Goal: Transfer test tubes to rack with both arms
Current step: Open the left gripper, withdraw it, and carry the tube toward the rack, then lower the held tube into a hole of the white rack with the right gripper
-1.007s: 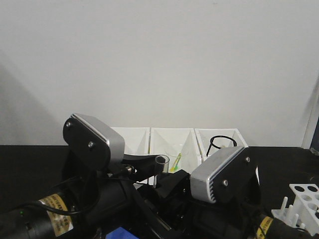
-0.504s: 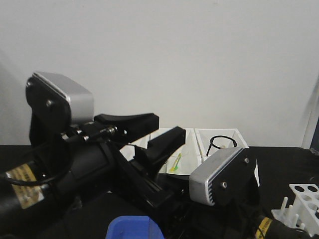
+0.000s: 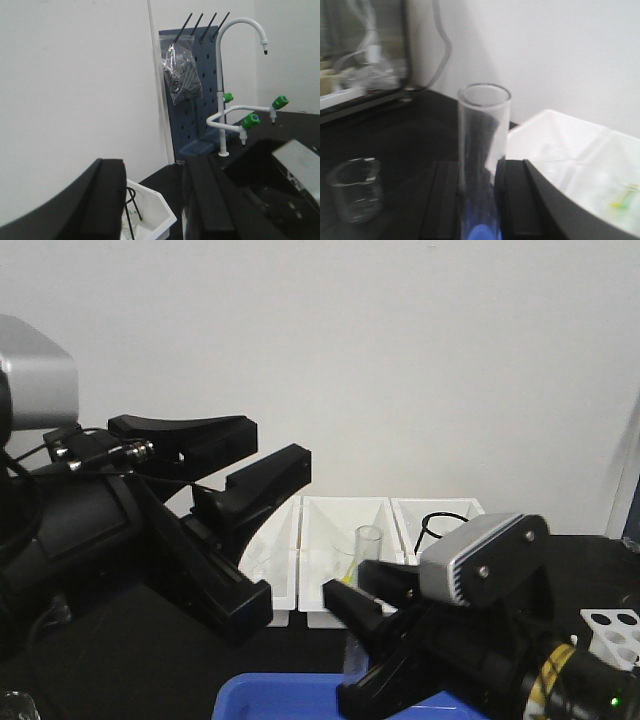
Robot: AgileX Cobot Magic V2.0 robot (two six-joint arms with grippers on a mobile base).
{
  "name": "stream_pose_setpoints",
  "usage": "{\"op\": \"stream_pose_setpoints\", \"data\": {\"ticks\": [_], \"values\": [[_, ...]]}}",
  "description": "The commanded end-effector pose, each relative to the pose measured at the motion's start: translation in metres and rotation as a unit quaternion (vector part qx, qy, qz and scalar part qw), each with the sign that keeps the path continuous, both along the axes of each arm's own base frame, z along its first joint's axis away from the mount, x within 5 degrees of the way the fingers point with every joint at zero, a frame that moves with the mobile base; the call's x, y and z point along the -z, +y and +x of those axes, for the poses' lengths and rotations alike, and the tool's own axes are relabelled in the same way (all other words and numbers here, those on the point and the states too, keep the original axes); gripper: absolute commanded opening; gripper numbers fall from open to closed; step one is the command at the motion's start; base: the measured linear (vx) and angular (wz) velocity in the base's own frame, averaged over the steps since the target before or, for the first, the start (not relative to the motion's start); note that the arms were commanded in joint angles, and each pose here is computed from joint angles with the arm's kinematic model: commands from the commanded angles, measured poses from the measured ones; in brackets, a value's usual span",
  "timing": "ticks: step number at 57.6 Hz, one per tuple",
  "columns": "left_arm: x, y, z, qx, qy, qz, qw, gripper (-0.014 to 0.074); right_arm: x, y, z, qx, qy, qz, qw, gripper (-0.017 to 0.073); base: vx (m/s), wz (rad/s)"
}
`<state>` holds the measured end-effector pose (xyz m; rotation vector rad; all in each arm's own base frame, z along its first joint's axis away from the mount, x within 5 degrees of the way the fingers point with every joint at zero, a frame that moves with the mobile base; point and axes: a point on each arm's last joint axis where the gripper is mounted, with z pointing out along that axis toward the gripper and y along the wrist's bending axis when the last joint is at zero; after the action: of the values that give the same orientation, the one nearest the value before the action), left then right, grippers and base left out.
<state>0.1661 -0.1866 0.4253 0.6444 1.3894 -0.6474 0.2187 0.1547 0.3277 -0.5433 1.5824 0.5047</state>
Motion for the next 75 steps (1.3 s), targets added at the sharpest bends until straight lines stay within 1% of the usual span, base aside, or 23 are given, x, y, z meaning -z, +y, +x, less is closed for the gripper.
{"op": "stream_pose_setpoints", "data": {"ticks": [1, 5, 10, 13, 17, 25, 32, 41, 49, 51, 54, 63, 71, 75], "values": [[-0.023, 0.008, -0.006, -0.005, -0.035, -0.043, 0.998, 0.0393, -0.023, -0.024, 0.012, 0.043, -0.055, 0.033, 0.997, -0.0008, 0.0, 0.0], [-0.021, 0.008, -0.006, -0.003, -0.03, -0.036, 0.999, 0.0393, -0.024, -0.049, 0.024, 0.097, -0.058, 0.03, 0.993, -0.0008, 0.0, 0.0], [-0.02, 0.008, -0.006, -0.002, -0.024, -0.035, 0.999, 0.0393, -0.025, -0.082, 0.034, 0.161, -0.063, 0.027, 0.985, -0.0008, 0.0, 0.0], [-0.02, 0.008, -0.006, -0.002, -0.022, -0.033, 0.999, 0.0393, -0.027, -0.105, 0.039, 0.205, -0.066, 0.026, 0.976, -0.0008, 0.0, 0.0], [-0.019, 0.008, -0.006, -0.001, -0.018, -0.028, 0.999, 0.0393, -0.028, -0.129, 0.04, 0.249, -0.07, 0.026, 0.966, -0.0008, 0.0, 0.0], [-0.017, 0.007, -0.006, 0.0, -0.012, -0.021, 1.0, 0.0393, -0.031, -0.171, 0.039, 0.328, -0.073, 0.021, 0.942, -0.0007, 0.0, 0.0], [-0.015, 0.006, -0.005, 0.001, -0.007, -0.015, 1.0, 0.0393, -0.03, -0.195, 0.036, 0.373, -0.071, 0.017, 0.925, -0.0007, 0.0, 0.0], [-0.012, 0.006, -0.005, 0.003, 0.001, -0.005, 1.0, 0.0393, -0.026, -0.211, 0.032, 0.399, -0.073, 0.018, 0.914, -0.0007, 0.0, 0.0], [-0.011, 0.006, -0.005, 0.003, 0.002, -0.002, 1.0, 0.0393, -0.005, -0.224, 0.023, 0.42, -0.075, 0.021, 0.904, -0.0006, 0.0, 0.0], [-0.01, 0.005, -0.005, 0.004, 0.006, 0.004, 1.0, 0.0393, 0.001, -0.227, 0.021, 0.425, -0.074, 0.022, 0.902, -0.0006, 0.0, 0.0], [-0.01, 0.005, -0.005, 0.004, 0.007, 0.005, 1.0, 0.0393, 0.01, -0.23, 0.017, 0.43, -0.072, 0.021, 0.9, -0.0006, 0.0, 0.0], [-0.008, 0.005, -0.005, 0.005, 0.01, 0.009, 1.0, 0.0393, 0.025, -0.232, 0.022, 0.425, -0.069, 0.024, 0.902, -0.0006, 0.0, 0.0], [-0.008, 0.005, -0.005, 0.005, 0.012, 0.011, 1.0, 0.0393, 0.032, -0.233, 0.033, 0.413, -0.087, 0.033, 0.906, -0.0006, 0.0, 0.0], [-0.008, 0.005, -0.005, 0.005, 0.012, 0.011, 1.0, 0.0393, 0.038, -0.234, 0.037, 0.41, -0.08, 0.031, 0.908, -0.0006, 0.0, 0.0]]}}
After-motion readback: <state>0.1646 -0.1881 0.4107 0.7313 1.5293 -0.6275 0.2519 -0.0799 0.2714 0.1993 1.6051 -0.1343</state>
